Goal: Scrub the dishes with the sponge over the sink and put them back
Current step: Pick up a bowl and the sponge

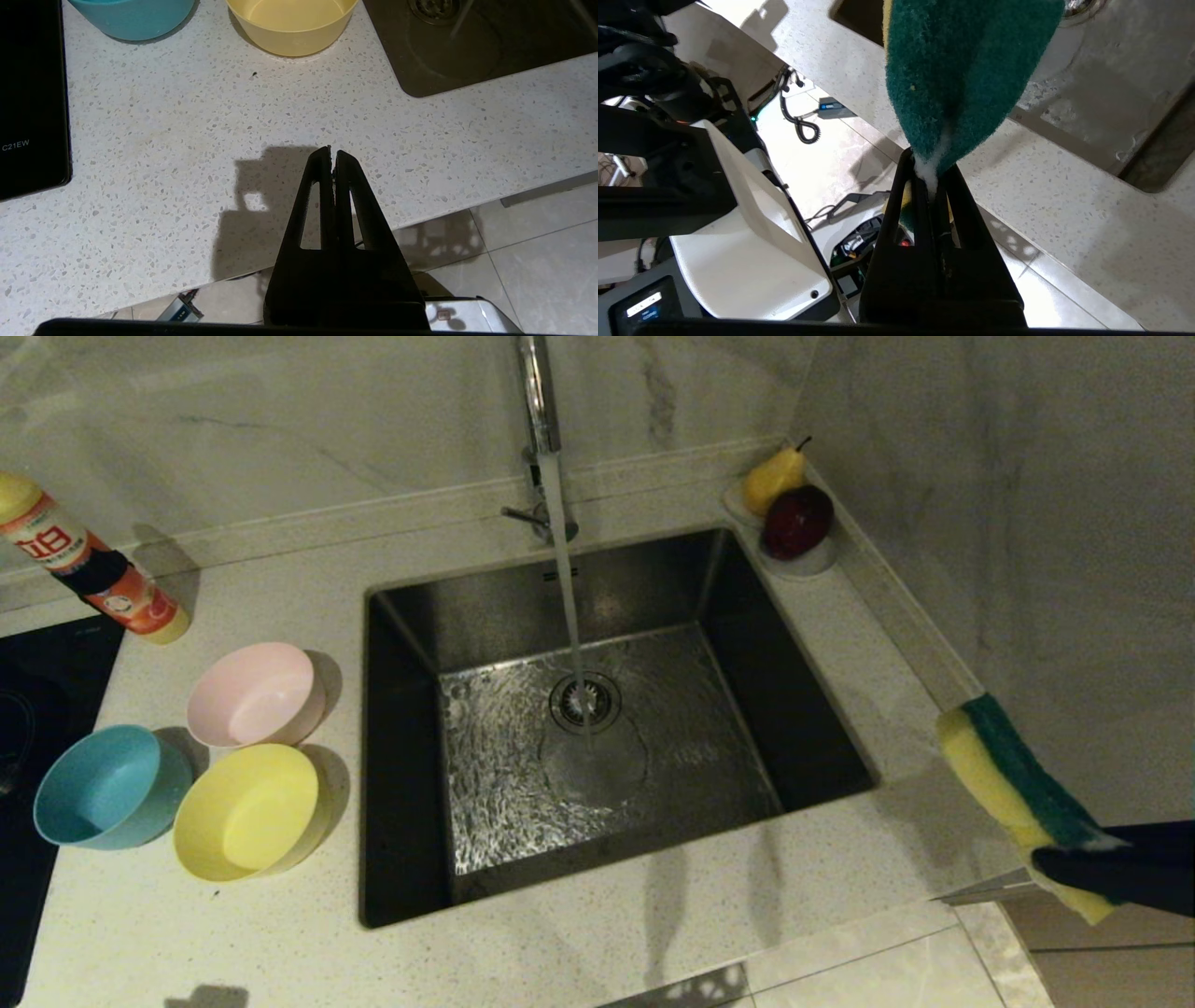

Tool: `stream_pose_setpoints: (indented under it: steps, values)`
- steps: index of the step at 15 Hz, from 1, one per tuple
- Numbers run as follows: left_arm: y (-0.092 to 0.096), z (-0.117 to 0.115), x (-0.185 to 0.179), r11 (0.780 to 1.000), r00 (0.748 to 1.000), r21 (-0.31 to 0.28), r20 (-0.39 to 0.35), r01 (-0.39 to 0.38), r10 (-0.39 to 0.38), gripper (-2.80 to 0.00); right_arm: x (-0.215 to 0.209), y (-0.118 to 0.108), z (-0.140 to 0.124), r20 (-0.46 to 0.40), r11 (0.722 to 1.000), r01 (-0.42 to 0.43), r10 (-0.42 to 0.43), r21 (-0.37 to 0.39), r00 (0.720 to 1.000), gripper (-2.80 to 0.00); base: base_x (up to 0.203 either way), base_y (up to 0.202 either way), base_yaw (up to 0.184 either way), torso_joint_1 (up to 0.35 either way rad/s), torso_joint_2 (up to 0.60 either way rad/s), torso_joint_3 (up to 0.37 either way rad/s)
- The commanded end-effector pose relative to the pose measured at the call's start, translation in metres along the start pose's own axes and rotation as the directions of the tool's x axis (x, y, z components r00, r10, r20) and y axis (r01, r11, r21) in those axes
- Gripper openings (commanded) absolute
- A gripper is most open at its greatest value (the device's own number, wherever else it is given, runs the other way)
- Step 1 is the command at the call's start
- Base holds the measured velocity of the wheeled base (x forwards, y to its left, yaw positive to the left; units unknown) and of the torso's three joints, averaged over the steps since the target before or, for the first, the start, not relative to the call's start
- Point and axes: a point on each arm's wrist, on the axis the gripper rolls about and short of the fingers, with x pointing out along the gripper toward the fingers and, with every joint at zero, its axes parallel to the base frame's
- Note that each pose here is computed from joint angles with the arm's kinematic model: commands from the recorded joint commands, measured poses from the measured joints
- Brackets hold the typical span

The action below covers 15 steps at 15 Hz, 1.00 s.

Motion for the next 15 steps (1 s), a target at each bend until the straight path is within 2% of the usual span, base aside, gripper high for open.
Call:
stream_pose_setpoints:
  steps: [1, 6, 13, 15]
  values:
    - [0.0, 0.0, 0.0, 1.0, 1.0, 0.001, -0.002, 0.0, 0.0, -2.8, 0.003, 0.002, -0.001, -0.018, 1.0, -0.017, 0.016, -0.004, 1.0, -2.8, 0.0, 0.0, 0.0, 0.0, 0.0, 0.0]
    - [0.0, 0.0, 0.0, 1.0, 1.0, 0.001, -0.001, 0.001, -0.001, -2.8, 0.012, 0.003, -0.005, -0.048, 0.999, -0.037, 0.037, 0.0, 0.998, -2.8, 0.0, 0.0, 0.0, 0.0, 0.0, 0.0]
    - [0.0, 0.0, 0.0, 1.0, 1.0, 0.004, 0.0, -0.001, 0.001, -2.8, 0.033, -0.002, -0.001, -0.098, 0.997, -0.051, 0.057, 0.061, 0.994, -2.8, 0.0, 0.0, 0.0, 0.0, 0.0, 0.0]
    - [0.0, 0.001, 0.001, 1.0, 1.0, 0.012, 0.028, -0.004, 0.003, -2.8, 0.039, -0.003, 0.002, -0.104, 0.996, -0.057, 0.064, 0.062, 0.992, -2.8, 0.0, 0.0, 0.0, 0.0, 0.0, 0.0]
